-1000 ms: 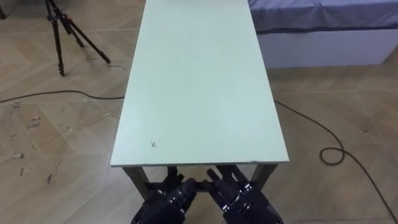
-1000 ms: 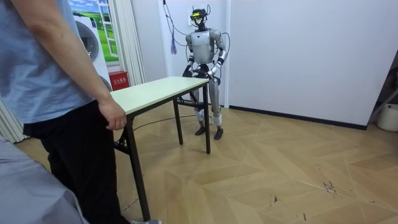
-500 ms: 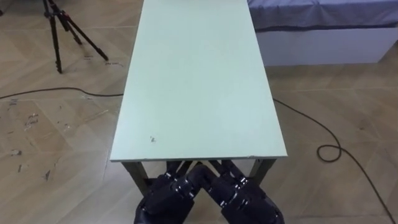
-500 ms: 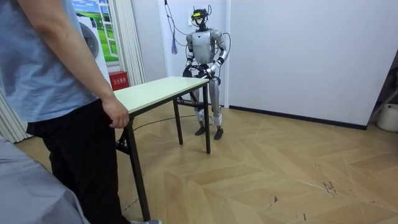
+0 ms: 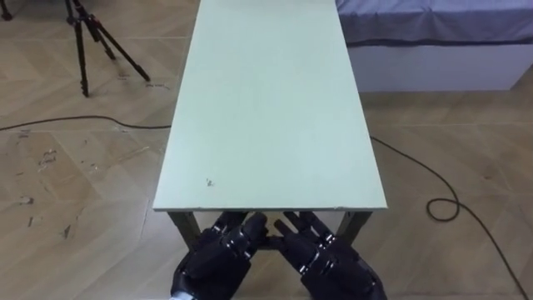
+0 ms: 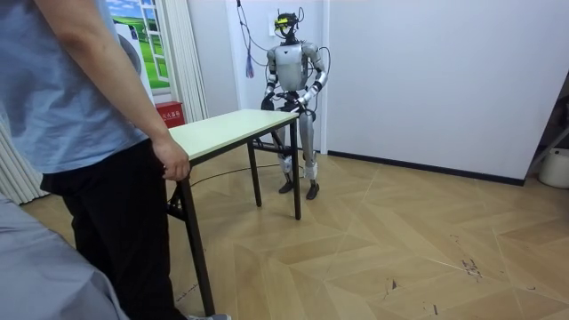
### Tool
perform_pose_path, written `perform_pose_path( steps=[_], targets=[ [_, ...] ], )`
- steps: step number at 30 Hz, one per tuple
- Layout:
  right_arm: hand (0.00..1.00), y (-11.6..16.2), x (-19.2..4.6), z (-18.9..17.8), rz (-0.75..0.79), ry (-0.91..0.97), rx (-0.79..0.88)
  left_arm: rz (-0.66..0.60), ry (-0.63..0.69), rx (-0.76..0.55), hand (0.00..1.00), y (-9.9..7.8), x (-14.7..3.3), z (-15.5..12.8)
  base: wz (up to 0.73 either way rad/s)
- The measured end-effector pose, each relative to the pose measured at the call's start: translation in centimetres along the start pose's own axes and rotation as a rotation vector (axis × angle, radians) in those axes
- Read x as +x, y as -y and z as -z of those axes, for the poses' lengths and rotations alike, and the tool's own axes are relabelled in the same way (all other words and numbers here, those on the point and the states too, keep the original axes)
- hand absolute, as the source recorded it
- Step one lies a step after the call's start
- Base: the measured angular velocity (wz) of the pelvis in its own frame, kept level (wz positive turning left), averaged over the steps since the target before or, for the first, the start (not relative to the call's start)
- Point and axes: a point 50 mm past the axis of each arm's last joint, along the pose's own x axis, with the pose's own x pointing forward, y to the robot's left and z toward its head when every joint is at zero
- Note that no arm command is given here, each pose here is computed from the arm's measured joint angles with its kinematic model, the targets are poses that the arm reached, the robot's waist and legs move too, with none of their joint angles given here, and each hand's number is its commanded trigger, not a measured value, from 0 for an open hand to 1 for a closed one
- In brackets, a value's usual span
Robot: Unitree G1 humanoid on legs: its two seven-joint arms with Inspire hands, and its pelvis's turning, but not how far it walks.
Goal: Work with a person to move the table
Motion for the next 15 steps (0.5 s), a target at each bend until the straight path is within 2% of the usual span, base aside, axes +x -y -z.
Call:
perform_pose_path(
  steps=[9,15],
  targets=[
    [0.0,0.4,0.0,-0.2,0.042,0.003,0.029,-0.122,0.074,-0.01,0.0,-1.8,0.0,-2.0,0.0],
    [0.0,1.3,0.5,-0.9,0.08,0.01,0.016,-0.21,0.049,-0.013,0.0,-3.4,0.9,-2.0,0.01]
  ],
)
